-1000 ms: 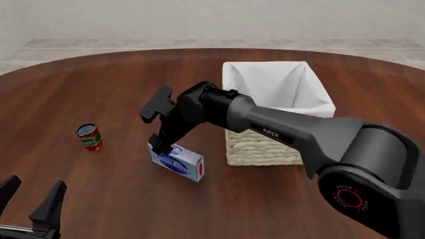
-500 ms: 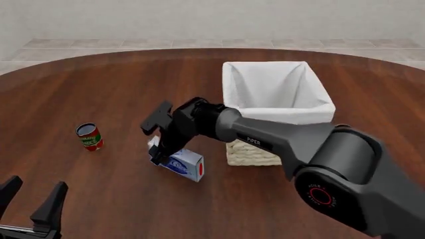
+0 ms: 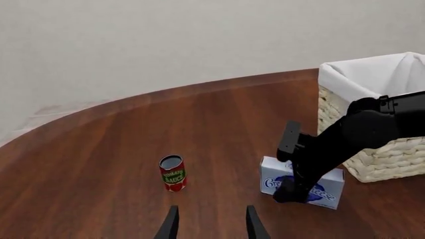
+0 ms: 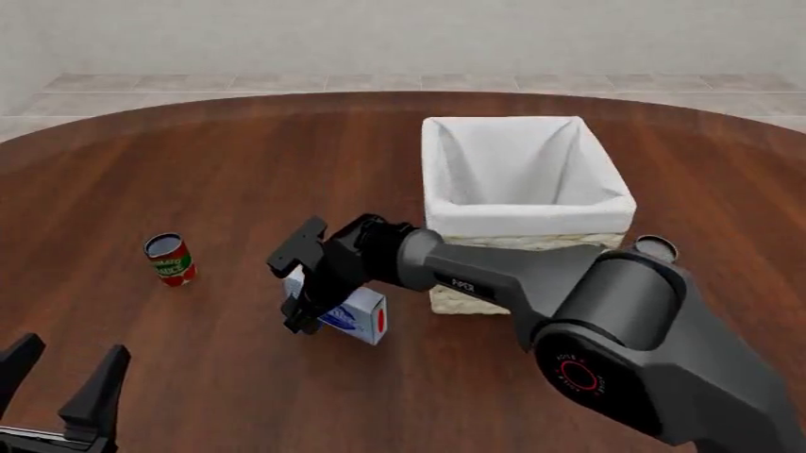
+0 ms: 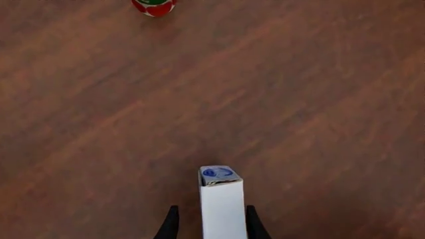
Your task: Pick up the cream cheese box, and put it in the basket.
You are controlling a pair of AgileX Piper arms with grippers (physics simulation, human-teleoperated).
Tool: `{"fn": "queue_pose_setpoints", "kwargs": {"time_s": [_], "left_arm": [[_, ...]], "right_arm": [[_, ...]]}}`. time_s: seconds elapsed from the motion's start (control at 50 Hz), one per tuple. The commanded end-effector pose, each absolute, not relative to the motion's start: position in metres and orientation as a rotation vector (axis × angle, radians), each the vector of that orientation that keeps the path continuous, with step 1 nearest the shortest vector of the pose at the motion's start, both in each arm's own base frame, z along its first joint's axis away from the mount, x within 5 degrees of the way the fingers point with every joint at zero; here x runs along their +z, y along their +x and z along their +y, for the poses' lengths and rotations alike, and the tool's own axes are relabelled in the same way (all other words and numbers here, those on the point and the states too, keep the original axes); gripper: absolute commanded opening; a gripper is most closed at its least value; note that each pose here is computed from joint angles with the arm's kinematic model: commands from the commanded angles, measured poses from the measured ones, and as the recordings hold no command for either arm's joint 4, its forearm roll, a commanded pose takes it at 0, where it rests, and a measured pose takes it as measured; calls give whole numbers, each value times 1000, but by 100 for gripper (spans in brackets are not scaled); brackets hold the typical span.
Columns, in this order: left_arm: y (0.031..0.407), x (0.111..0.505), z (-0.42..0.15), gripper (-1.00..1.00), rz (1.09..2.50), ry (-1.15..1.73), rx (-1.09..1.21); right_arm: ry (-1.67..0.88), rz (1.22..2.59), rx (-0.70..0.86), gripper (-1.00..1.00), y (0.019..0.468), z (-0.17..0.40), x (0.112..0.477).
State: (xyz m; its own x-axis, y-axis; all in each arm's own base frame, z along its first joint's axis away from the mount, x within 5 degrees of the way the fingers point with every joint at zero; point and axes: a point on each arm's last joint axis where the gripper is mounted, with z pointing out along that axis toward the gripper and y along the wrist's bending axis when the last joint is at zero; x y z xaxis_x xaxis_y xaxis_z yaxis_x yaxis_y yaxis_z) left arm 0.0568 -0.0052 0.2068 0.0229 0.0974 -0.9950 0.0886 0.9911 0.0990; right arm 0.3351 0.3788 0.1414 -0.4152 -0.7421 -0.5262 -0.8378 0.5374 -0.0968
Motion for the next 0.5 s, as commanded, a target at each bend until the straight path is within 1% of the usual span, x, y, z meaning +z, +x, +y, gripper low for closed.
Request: {"fn": "queue_pose_setpoints", "kwargs": {"time_s": [0.02,0.12,0.22,0.36,0.38,0.5], "left_arm": [[57,207,-5,100,1553,152,5],[57,207,-5,100,1554,153,5],[57,207,-5,100,1554,154,5],[57,206,-6,100,1554,158,2],[57,206,-6,100,1555,157,2],[57,206,-6,100,1554,159,3]], "right_arm": [[-1292,2292,226,100,341,378,116],[-1292,2285,225,100,344,378,127],[-1298,2293,220,100,344,378,124],[-1297,2280,214,100,350,375,131],[-1299,2263,214,-100,350,374,136],[-1289,2238,220,-100,352,374,149]]}}
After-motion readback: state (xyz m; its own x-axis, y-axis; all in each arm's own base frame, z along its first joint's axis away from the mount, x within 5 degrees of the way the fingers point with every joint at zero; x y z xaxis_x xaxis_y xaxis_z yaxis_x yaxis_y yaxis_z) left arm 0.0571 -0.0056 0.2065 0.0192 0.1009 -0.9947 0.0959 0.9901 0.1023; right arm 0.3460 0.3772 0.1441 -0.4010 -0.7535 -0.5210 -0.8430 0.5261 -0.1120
